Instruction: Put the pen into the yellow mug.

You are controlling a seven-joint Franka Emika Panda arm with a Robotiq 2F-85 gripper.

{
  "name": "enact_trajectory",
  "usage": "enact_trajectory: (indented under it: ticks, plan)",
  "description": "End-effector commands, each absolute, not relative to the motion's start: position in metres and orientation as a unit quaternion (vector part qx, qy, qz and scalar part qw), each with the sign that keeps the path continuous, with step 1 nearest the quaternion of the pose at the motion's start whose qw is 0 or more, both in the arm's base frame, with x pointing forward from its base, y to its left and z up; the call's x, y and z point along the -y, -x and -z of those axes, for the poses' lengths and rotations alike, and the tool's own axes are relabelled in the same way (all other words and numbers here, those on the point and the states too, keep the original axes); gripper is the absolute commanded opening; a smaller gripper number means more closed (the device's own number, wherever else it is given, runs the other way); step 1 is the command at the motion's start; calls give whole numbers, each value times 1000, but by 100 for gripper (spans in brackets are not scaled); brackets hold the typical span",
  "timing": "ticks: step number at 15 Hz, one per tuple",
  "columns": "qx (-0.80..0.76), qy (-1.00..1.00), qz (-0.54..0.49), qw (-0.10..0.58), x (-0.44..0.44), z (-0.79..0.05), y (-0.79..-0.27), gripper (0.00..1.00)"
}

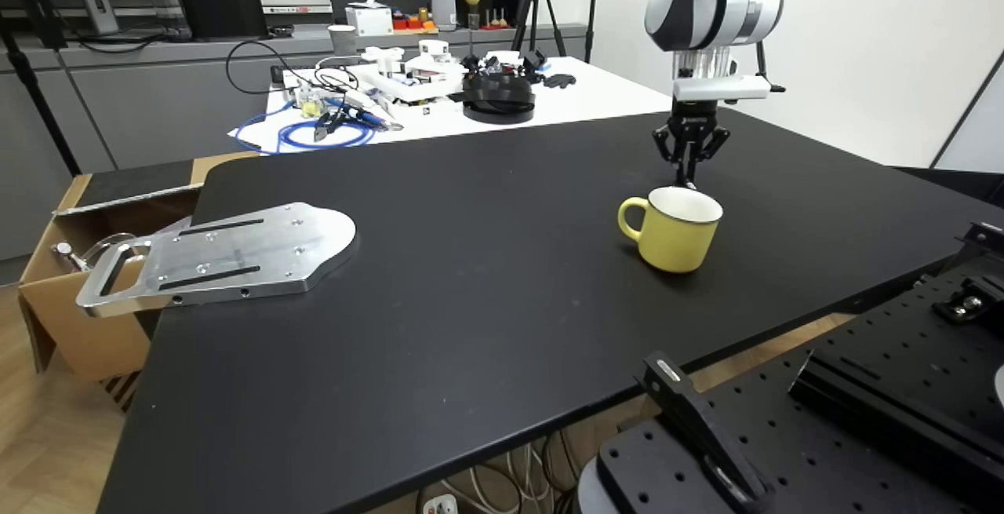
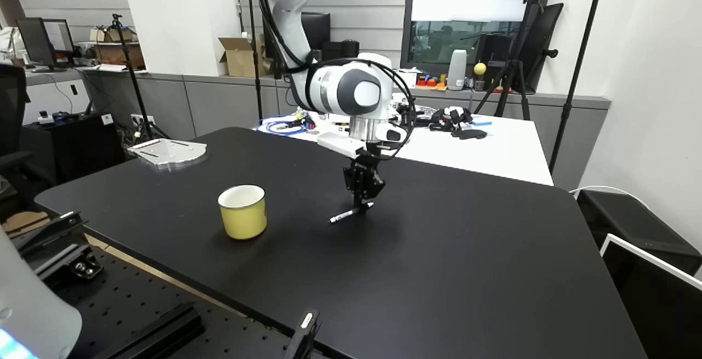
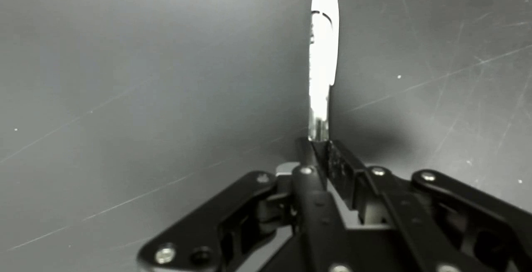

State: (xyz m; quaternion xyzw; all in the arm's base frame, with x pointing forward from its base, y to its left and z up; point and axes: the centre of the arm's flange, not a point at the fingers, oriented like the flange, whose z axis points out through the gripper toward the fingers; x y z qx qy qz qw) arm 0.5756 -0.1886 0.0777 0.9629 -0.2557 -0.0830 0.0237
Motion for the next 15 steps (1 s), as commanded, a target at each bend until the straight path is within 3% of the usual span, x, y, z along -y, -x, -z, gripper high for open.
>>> enact_trajectory:
  ticks: [1, 8, 15]
  plan:
    - [284, -950, 124, 37, 195, -81, -591, 4]
    - [313, -926, 209, 35, 192, -108, -601, 4]
    - [287, -880, 378, 13, 166, -127, -610, 4]
